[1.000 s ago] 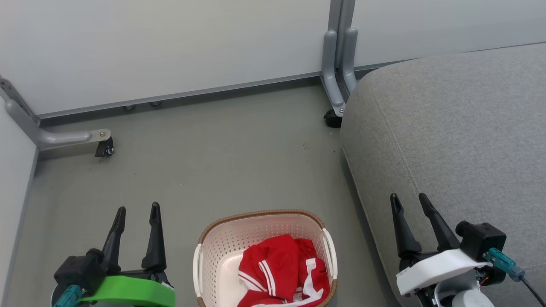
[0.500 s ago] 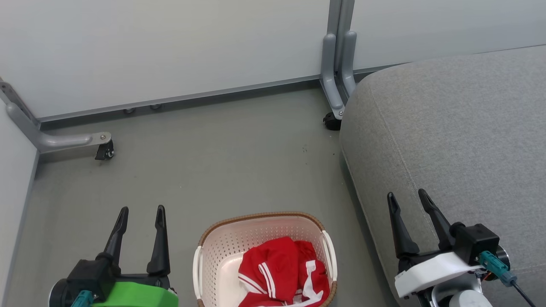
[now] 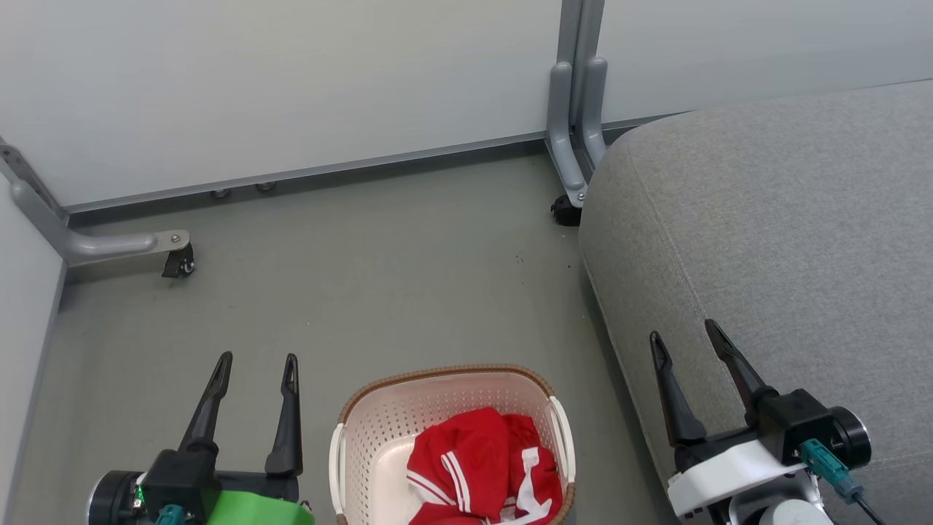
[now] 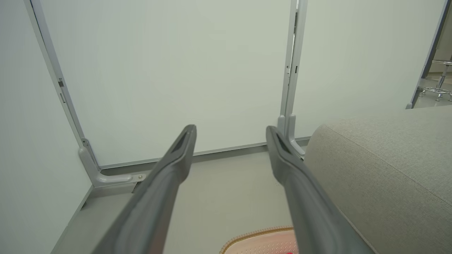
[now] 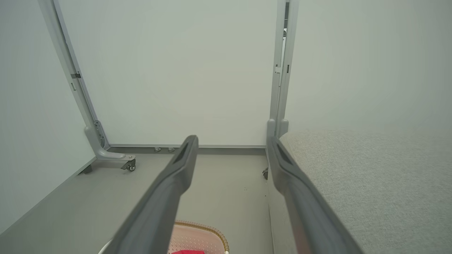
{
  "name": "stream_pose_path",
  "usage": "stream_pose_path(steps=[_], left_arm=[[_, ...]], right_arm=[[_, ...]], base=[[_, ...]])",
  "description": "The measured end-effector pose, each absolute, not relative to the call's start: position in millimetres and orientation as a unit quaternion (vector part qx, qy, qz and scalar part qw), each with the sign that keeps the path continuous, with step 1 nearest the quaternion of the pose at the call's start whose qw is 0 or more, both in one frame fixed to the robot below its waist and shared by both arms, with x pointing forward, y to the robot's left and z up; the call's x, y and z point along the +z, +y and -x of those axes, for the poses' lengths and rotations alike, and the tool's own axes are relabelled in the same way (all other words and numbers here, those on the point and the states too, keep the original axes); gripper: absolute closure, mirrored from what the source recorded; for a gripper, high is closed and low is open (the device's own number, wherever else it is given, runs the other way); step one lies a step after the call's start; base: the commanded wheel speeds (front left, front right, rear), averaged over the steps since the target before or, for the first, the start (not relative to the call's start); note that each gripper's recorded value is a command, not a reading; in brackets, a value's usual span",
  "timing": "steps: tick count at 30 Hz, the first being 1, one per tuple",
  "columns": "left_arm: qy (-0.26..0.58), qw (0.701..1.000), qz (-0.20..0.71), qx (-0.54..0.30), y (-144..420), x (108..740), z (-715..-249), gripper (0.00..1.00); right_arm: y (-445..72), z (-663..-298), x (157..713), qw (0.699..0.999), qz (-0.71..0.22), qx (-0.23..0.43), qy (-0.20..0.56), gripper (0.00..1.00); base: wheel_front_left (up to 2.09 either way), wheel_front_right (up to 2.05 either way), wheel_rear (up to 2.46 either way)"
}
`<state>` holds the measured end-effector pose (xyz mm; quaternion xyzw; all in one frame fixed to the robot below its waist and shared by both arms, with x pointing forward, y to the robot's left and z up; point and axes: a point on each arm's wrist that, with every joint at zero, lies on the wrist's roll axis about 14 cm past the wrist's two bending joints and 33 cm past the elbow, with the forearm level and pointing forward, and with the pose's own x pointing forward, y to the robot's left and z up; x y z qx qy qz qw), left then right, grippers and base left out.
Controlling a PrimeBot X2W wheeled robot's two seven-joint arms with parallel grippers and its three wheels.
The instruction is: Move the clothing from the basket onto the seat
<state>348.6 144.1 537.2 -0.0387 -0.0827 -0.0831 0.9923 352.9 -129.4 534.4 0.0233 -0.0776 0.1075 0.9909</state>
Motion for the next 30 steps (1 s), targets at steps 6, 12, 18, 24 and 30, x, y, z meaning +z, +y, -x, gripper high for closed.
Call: stream_pose_path(steps=[6, 12, 18, 24, 30], left_arm=[[-0.089, 0.992, 0.016, -0.091, 140.2, 539.3, -346.0, 0.00], [-0.098, 0.990, -0.009, -0.100, 136.0, 541.9, -344.4, 0.00], [-0.097, 0.990, -0.011, -0.102, 135.3, 541.2, -344.1, 0.00], [-0.095, 0.990, -0.012, -0.106, 134.1, 539.8, -343.7, 0.00], [-0.092, 0.990, -0.013, -0.107, 133.9, 538.1, -344.2, 0.00]], right_arm=[[-127.7, -350.6, 537.5, 0.990, -0.002, 0.112, -0.086, 0.00], [-125.4, -348.7, 540.5, 0.988, 0.019, 0.116, -0.095, 0.00], [-125.0, -347.8, 540.9, 0.988, 0.020, 0.117, -0.096, 0.00], [-124.6, -347.5, 540.9, 0.988, 0.018, 0.117, -0.096, 0.00], [-123.8, -348.0, 540.3, 0.988, 0.017, 0.118, -0.095, 0.00]], base=[[0.00, 0.00, 0.00], [0.00, 0.00, 0.00], [0.00, 0.00, 0.00], [0.00, 0.00, 0.00], [0.00, 0.00, 0.00]])
